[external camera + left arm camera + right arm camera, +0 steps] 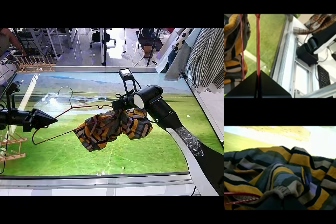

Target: Fold the clothes and pants, and hang the long-sleeved shirts on hangers.

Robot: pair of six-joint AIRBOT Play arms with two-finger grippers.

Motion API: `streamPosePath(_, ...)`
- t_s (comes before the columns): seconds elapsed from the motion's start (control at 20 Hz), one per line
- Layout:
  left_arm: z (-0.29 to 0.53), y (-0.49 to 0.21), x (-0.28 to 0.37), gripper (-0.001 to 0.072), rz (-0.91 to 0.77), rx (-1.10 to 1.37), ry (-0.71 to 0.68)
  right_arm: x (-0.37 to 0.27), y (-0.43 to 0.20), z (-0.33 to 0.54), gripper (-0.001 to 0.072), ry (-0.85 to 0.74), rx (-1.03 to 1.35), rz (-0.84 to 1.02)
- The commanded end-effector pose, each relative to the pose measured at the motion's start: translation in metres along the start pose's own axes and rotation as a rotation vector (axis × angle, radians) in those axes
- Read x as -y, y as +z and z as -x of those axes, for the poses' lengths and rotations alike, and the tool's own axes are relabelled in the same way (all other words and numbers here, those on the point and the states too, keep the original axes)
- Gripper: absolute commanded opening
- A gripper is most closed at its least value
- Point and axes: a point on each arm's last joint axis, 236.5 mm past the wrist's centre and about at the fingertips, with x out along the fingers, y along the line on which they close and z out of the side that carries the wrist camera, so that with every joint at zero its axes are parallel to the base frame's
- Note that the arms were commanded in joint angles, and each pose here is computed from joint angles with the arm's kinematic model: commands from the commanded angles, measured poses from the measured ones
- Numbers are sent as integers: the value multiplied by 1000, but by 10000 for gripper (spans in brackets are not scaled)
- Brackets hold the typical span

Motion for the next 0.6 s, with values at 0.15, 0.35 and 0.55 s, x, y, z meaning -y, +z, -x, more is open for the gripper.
streamPosePath(0.15,2,2,-1,11,-1,13,5,19,0,0,17,-82,2,-75)
streamPosePath(0.35,3,22,11,11,-22,96,-46,29,-6,-5,17,-128,-23,-70)
streamPosePath(0.55,-2,12,10,11,-15,46,-41,31,-6,-6,17,-135,-21,-77)
